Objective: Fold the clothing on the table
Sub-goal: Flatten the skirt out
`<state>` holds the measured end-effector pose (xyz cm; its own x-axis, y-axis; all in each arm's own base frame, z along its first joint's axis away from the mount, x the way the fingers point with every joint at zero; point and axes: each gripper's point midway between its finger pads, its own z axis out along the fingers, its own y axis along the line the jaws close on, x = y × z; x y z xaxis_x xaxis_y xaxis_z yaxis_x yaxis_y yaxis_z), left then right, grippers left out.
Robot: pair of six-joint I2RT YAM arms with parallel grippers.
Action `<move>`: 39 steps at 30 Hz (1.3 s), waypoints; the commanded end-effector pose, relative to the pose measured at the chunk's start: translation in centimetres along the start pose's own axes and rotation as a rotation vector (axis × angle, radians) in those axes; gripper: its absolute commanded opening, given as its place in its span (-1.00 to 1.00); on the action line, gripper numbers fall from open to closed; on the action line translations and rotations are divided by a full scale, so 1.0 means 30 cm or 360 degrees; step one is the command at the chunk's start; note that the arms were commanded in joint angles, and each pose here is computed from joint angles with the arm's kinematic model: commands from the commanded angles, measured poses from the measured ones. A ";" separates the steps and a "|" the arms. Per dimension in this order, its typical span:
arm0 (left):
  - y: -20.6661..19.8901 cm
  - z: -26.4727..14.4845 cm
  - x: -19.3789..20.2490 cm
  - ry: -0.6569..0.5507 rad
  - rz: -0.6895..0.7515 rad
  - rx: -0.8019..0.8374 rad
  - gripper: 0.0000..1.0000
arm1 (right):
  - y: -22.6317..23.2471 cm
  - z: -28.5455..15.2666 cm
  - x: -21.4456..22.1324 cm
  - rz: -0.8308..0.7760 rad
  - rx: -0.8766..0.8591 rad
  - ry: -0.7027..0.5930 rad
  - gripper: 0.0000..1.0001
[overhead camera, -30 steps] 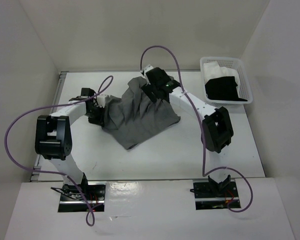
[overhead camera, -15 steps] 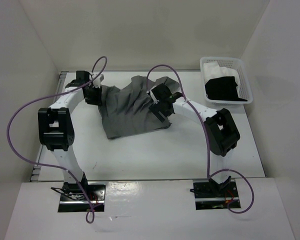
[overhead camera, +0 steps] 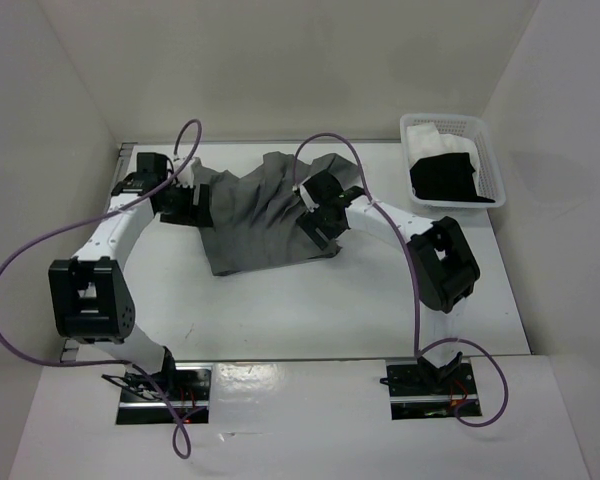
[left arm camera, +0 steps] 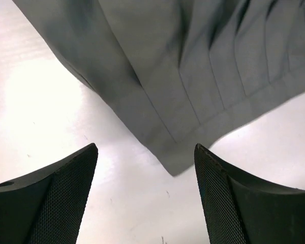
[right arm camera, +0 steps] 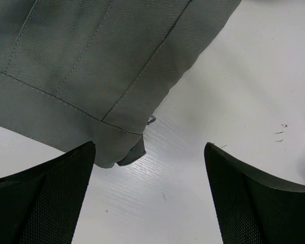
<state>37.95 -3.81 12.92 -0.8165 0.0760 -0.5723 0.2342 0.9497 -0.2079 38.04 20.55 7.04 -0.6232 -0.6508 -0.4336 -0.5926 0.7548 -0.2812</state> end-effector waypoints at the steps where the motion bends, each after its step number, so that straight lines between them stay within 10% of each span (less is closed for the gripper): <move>1: -0.053 -0.045 0.087 0.0085 -0.0037 0.0085 0.67 | 0.013 0.006 -0.016 0.0034 -0.0038 -0.0015 0.82; 28: -0.097 0.155 0.326 0.0477 -0.0252 0.0364 0.28 | 0.001 0.025 -0.030 0.0017 0.0026 0.0015 0.77; 39: -0.142 0.175 0.404 0.0609 -0.0327 0.0515 -0.38 | -0.025 0.036 -0.047 0.0002 0.0091 0.0027 0.77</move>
<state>31.21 -7.56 3.68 -0.9668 0.0667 -0.2466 0.1830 0.8545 -0.4862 38.96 20.66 5.60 -0.6473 -0.6480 -0.4014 -0.5755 0.7608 -0.3000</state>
